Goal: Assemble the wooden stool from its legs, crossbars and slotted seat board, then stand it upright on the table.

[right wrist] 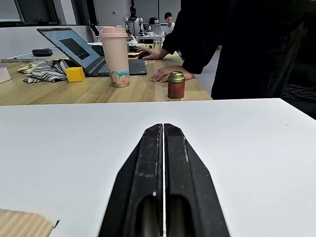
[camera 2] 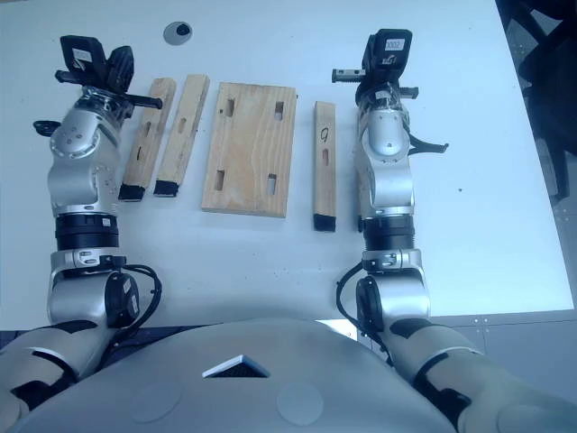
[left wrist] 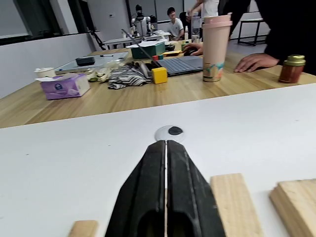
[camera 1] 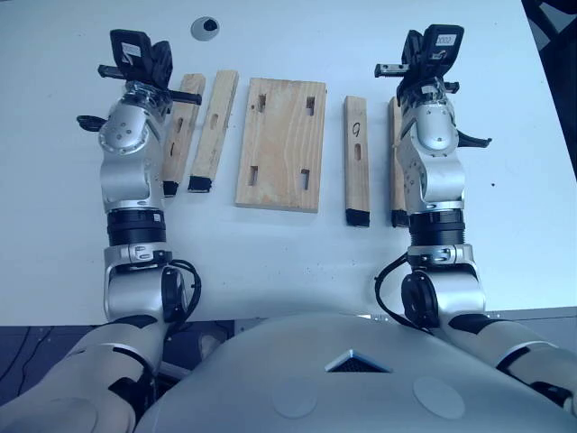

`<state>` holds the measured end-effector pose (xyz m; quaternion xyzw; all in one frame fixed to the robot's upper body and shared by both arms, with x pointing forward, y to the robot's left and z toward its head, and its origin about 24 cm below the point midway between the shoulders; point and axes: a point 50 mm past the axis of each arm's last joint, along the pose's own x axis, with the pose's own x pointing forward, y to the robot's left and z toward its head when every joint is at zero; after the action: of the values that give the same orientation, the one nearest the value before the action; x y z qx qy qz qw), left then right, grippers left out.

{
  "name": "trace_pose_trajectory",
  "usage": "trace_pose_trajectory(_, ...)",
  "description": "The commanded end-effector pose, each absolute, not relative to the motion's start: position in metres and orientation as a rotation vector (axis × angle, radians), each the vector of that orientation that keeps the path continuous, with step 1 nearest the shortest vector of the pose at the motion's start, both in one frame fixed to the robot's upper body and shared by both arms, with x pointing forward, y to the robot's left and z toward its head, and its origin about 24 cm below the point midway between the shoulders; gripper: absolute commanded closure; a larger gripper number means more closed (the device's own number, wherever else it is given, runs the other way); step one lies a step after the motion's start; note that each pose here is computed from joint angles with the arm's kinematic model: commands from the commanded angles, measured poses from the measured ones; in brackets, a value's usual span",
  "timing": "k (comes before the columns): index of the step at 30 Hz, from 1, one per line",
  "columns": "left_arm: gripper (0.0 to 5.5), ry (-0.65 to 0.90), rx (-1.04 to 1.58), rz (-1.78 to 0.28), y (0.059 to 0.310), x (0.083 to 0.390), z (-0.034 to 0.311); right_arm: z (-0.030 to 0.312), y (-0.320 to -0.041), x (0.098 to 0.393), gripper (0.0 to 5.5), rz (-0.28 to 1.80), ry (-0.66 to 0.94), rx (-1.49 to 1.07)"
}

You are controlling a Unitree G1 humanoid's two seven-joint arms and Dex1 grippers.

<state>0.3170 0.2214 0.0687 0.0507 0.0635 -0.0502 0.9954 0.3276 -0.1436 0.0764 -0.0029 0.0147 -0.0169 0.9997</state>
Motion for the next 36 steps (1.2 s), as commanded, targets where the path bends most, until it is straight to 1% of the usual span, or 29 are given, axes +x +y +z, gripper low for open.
trace_pose_trajectory(1, 5.47, 0.127, 0.105, -0.144, 0.218, 0.312, 0.067, 0.077, -0.157, 0.33, 5.47, -0.047, 0.03, -0.034)
trace_pose_trajectory(3, 5.47, 0.129, 0.089, -0.125, 0.217, 0.312, 0.064, 0.08, -0.155, 0.33, 5.47, -0.035, 0.024, -0.035)
trace_pose_trajectory(10, 5.47, 0.098, 0.067, -0.046, 0.2, 0.304, 0.054, 0.082, -0.145, 0.326, 5.47, 0.023, 0.012, -0.085)
trace_pose_trajectory(15, 5.47, 0.08, 0.103, -0.046, 0.205, 0.306, 0.058, 0.085, -0.148, 0.33, 5.47, 0.01, 0.006, -0.088)
trace_pose_trajectory(19, 5.47, 0.078, 0.111, -0.033, 0.211, 0.313, 0.062, 0.093, -0.14, 0.336, 5.47, 0.03, -0.019, -0.088)
trace_pose_trajectory(24, 5.47, 0.086, 0.1, -0.042, 0.203, 0.312, 0.055, 0.092, -0.142, 0.337, 5.47, 0.026, -0.02, -0.094)
trace_pose_trajectory(26, 5.47, 0.078, 0.083, -0.039, 0.205, 0.314, 0.057, 0.095, -0.141, 0.34, 5.47, 0.03, -0.026, -0.098)
trace_pose_trajectory(28, 5.16, 0.081, 0.083, -0.054, 0.226, 0.315, 0.066, 0.102, -0.138, 0.342, 5.5, 0.041, -0.049, -0.107)
trace_pose_trajectory(30, 4.9, 0.17, 0.152, -0.073, 0.263, 0.31, 0.067, 0.101, -0.14, 0.342, 5.5, 0.034, -0.052, -0.112)
trace_pose_trajectory(32, 4.51, 0.294, 0.205, -0.073, 0.302, 0.299, 0.064, 0.095, -0.144, 0.339, 5.5, 0.024, -0.034, -0.11)
trace_pose_trajectory(33, 4.36, 0.345, 0.219, -0.074, 0.316, 0.292, 0.063, 0.093, -0.144, 0.338, 5.5, 0.019, -0.029, -0.11)
trace_pose_trajectory(35, 4.09, 0.416, 0.179, -0.059, 0.336, 0.283, 0.061, 0.091, -0.144, 0.337, 5.5, 0.012, -0.026, -0.105)
trace_pose_trajectory(36, 3.96, 0.436, 0.158, -0.061, 0.341, 0.28, 0.06, 0.09, -0.144, 0.336, 5.5, 0.008, -0.026, -0.101)
